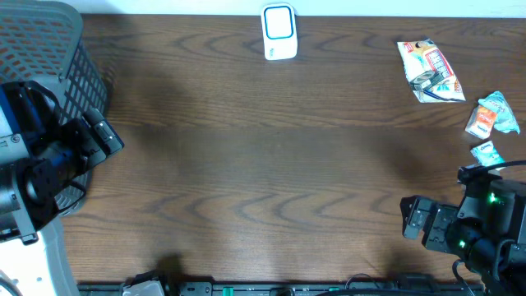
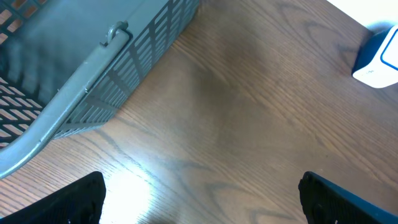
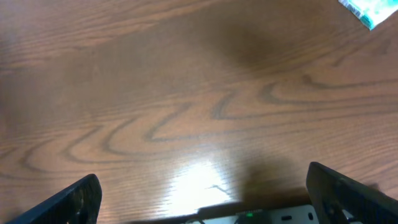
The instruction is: Scan the item barcode
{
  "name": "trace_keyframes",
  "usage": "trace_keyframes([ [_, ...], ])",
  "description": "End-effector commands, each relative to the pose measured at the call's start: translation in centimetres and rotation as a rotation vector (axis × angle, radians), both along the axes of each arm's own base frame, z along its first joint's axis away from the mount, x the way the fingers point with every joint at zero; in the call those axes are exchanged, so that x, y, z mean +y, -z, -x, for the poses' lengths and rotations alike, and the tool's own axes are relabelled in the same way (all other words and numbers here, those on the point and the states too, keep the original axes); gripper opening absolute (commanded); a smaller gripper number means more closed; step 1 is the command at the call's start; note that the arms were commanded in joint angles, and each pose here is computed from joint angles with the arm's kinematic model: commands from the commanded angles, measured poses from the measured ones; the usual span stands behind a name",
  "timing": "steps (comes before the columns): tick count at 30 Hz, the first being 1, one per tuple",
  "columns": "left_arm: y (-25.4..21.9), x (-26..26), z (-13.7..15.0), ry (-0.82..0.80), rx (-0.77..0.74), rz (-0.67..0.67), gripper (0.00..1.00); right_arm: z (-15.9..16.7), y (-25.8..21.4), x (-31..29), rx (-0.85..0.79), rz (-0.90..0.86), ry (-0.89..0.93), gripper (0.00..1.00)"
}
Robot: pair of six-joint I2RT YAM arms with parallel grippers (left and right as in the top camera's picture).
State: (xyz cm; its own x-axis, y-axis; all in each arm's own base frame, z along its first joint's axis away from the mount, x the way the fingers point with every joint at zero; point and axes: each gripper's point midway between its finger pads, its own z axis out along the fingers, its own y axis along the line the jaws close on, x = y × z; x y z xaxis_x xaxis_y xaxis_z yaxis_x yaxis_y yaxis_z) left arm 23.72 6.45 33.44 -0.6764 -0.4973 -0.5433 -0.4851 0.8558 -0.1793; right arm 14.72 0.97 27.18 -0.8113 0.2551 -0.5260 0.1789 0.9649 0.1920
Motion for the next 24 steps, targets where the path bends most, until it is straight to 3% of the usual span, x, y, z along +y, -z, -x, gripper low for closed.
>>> trace_keyframes([
  [1, 0.2, 0.3, 0.2, -0.012, 0.01, -0.004, 0.98, -0.5, 0.6, 0.1, -0.008, 0.009, -0.016, 0.99],
  [7, 0.2, 0.3, 0.2, -0.012, 0.01, -0.004, 0.97, -2.8, 3.2, 0.5, -0.105, 0.023, -0.077, 0.99],
  [12, 0.2, 0.3, 0.2, -0.012, 0.01, -0.004, 0.98, -4.8, 4.2, 1.7, -0.338, 0.066, -0.209, 0.99],
  [24, 0.2, 0.3, 0.2, -0.012, 0.01, -0.004, 0.98, -6.7, 7.9, 1.7, -0.685, 0.106, -0.199, 0.99],
])
